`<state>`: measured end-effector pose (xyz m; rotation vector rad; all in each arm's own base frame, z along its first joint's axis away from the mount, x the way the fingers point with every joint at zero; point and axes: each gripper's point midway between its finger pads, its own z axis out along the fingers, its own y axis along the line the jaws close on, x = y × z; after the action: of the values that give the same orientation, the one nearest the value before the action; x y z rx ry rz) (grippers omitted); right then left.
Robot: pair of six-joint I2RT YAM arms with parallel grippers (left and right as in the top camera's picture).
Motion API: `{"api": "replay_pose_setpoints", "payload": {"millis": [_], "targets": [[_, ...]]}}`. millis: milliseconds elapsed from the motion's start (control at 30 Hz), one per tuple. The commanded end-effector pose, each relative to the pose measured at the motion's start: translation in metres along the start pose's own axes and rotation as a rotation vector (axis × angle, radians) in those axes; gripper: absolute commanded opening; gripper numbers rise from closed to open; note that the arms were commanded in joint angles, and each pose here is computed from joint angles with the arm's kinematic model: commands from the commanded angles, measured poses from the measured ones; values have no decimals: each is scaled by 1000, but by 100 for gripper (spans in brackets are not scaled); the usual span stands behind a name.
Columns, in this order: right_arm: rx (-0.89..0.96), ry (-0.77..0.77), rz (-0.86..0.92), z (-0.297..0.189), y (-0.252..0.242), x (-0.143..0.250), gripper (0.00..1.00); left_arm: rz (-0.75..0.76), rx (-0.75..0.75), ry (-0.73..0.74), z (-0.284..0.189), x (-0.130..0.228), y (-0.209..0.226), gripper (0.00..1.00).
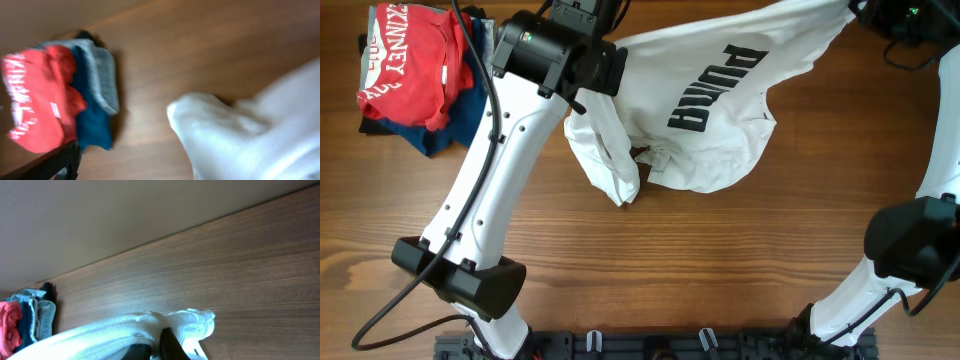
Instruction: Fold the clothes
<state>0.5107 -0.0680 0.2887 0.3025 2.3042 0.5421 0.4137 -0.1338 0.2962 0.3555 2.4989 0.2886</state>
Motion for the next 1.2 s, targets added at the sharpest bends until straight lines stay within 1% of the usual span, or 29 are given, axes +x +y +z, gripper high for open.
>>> {"api": "replay_pose_setpoints", "payload": {"millis": [0, 67, 133, 233, 300, 400, 533, 567, 600, 667, 767, 867, 1000, 1133, 1167], "targets": [[79, -27, -13, -6, -26, -7, 4, 11, 202, 28, -20, 12, -18, 100], [82, -27, -16, -6, -26, -7, 5, 20, 206, 79, -20, 25, -18, 100], [84, -29, -17, -6, -27, -8, 4, 19, 159, 121, -18, 35, -5, 100], [86, -29, -17, -6, -27, -8, 4, -58, 42, 146, -11, 40, 30, 100], [86, -27, -16, -6, -27, -7, 4, -107, 13, 150, -8, 41, 48, 100], [87, -21, -12, -6, -27, -6, 4, -145, -10, 149, -6, 41, 67, 100], [87, -12, -7, -6, -27, -3, 4, -129, 14, 141, -6, 39, 65, 100], [88, -8, -6, -6, -28, -2, 4, -132, 49, 136, -6, 37, 59, 100], [89, -5, -4, -6, -28, -2, 4, -137, 116, 131, -5, 34, 47, 100], [89, -3, -3, -6, -28, -1, 4, -143, 212, 129, -3, 30, 29, 97], [89, -3, -2, -6, -28, -1, 4, -121, 323, 170, 5, 33, 1, 94], [89, -3, -3, -6, -28, -1, 4, -45, 376, 259, 22, 47, -29, 95], [89, -3, -3, -6, -28, -1, 4, 84, 460, 402, 37, 78, -79, 95], [89, -3, -3, -6, -28, -1, 4, 132, 631, 482, 29, 95, -136, 94], [89, -3, -3, -6, -28, -1, 4, 140, 666, 495, 25, 98, -147, 96]]}}
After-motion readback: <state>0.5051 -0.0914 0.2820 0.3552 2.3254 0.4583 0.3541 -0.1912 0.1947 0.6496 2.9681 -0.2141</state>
